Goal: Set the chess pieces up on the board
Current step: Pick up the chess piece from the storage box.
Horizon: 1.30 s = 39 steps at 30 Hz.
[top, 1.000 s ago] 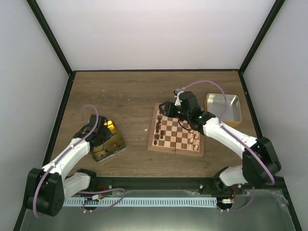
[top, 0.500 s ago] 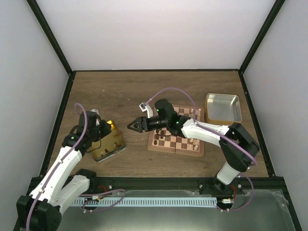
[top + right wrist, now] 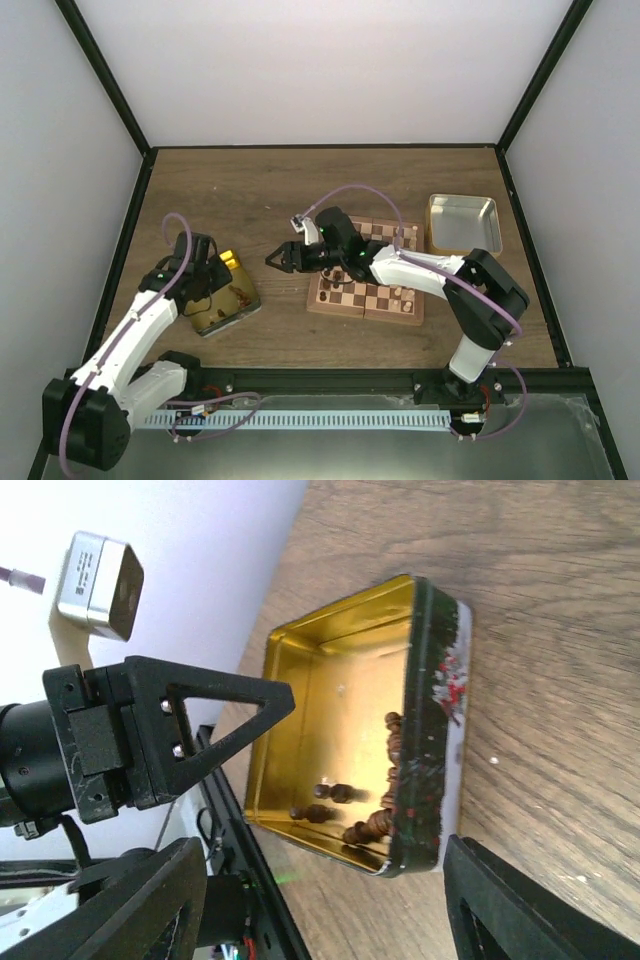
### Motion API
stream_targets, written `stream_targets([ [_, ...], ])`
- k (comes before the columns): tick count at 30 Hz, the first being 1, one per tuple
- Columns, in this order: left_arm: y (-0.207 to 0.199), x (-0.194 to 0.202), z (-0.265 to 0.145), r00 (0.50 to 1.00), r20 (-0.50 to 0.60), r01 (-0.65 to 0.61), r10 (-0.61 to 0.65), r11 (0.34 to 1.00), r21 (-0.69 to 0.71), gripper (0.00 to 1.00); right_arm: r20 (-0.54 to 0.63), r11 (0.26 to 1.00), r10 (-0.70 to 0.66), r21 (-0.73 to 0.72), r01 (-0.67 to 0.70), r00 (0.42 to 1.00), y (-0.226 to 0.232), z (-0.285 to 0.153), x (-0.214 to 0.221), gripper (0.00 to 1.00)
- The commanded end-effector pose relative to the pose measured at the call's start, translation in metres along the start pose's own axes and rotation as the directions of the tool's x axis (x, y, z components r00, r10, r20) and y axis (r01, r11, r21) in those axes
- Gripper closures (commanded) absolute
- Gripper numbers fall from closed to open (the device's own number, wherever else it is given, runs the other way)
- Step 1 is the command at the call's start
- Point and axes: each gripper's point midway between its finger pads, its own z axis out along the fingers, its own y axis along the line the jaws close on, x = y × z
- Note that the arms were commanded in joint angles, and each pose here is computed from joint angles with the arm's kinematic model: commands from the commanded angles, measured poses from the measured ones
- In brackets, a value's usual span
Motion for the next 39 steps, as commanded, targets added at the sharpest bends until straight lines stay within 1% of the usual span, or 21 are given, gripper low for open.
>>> stream_targets([
  [1, 0.039, 0.016, 0.012, 0.996, -0.037, 0.071, -0.079, 0.981, -0.183, 0.6, 0.039, 0.998, -0.023, 0.066, 0.021, 0.999, 0.001, -0.004, -0.01, 0.34],
  [3, 0.04, 0.025, 0.023, 0.991, -0.09, 0.078, -0.096, 0.979, -0.187, 0.58, 0.048, 0.997, -0.027, 0.077, 0.023, 0.998, 0.0, -0.005, -0.011, 0.34],
  [8, 0.021, 0.04, 0.045, 0.973, -0.193, 0.111, -0.129, 0.988, -0.104, 0.57, 0.059, 0.995, -0.039, 0.099, 0.033, 0.997, 0.0, -0.008, -0.014, 0.35],
  [11, 0.017, 0.041, 0.053, 0.965, -0.213, 0.136, -0.154, 0.986, -0.097, 0.57, 0.069, 0.993, -0.047, 0.113, 0.039, 0.996, -0.001, -0.011, -0.015, 0.35],
  [16, 0.03, 0.043, 0.062, 0.959, -0.205, 0.161, -0.196, 0.971, -0.175, 0.57, 0.082, 0.99, -0.057, 0.135, 0.045, 0.995, -0.002, -0.014, -0.017, 0.35],
  [19, 0.04, 0.043, 0.067, 0.96, -0.19, 0.158, -0.205, 0.96, -0.233, 0.61, 0.087, 0.989, -0.064, 0.139, 0.051, 0.994, -0.002, -0.016, -0.018, 0.35],
  [25, 0.04, 0.034, 0.074, 0.966, -0.164, 0.156, -0.201, 0.955, -0.253, 0.71, 0.086, 0.988, -0.073, 0.145, 0.06, 0.994, -0.002, -0.017, -0.018, 0.36],
  [28, 0.044, 0.028, 0.074, 0.972, -0.137, 0.148, -0.192, 0.949, -0.279, 0.8, 0.088, 0.987, -0.076, 0.148, 0.062, 0.993, -0.001, -0.018, -0.018, 0.36],
  [32, 0.048, 0.024, 0.074, 0.977, -0.114, 0.138, -0.178, 0.945, -0.296, 0.86, 0.09, 0.987, -0.076, 0.148, 0.062, 0.993, -0.001, -0.019, -0.018, 0.36],
  [34, 0.048, 0.021, 0.072, 0.981, -0.102, 0.13, -0.166, 0.948, -0.29, 0.92, 0.088, 0.988, -0.076, 0.144, 0.063, 0.993, 0.0, -0.018, -0.018, 0.36],
  [35, 0.046, 0.019, 0.071, 0.983, -0.096, 0.125, -0.157, 0.952, -0.279, 0.93, 0.087, 0.988, -0.08, 0.139, 0.067, 0.993, 0.0, -0.018, -0.018, 0.36],
  [39, 0.03, 0.011, 0.061, 0.986, -0.072, 0.131, -0.147, 0.973, -0.192, 0.93, 0.066, 0.992, -0.087, 0.099, 0.08, 0.994, 0.005, -0.014, -0.014, 0.35],
])
